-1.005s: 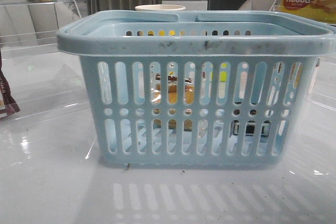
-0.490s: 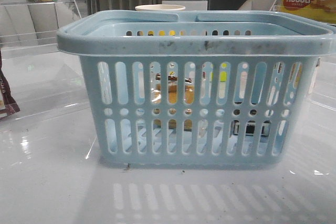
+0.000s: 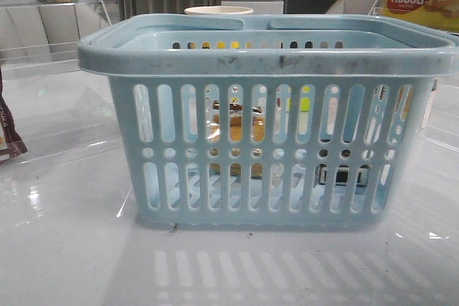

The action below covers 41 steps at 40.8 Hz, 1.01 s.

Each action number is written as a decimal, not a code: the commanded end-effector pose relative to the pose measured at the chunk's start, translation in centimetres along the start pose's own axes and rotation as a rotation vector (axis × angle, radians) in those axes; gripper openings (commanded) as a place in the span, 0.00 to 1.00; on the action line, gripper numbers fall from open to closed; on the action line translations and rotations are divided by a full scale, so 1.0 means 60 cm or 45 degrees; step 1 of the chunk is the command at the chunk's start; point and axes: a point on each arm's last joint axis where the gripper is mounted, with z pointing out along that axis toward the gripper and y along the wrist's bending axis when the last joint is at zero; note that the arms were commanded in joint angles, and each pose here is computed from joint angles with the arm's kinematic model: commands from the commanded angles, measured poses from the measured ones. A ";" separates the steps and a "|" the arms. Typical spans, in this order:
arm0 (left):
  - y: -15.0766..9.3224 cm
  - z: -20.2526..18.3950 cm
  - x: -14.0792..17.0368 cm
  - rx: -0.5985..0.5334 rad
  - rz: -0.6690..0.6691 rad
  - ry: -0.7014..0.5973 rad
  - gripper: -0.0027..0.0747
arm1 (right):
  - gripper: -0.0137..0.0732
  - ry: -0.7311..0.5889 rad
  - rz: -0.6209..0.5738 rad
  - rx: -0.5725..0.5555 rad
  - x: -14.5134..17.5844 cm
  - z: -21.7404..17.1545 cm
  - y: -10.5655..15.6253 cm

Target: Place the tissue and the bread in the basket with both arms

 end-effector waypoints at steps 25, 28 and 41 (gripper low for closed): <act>0.001 -0.003 -0.013 -0.009 -0.016 -0.136 0.15 | 0.22 -0.877 0.158 0.575 0.123 -0.038 -0.034; 0.001 -0.003 -0.013 -0.009 -0.016 -0.136 0.15 | 0.22 -0.898 0.164 0.601 0.146 -0.023 -0.035; 0.001 -0.003 -0.013 -0.009 -0.016 -0.136 0.15 | 0.22 -0.963 0.159 0.638 0.199 0.018 -0.037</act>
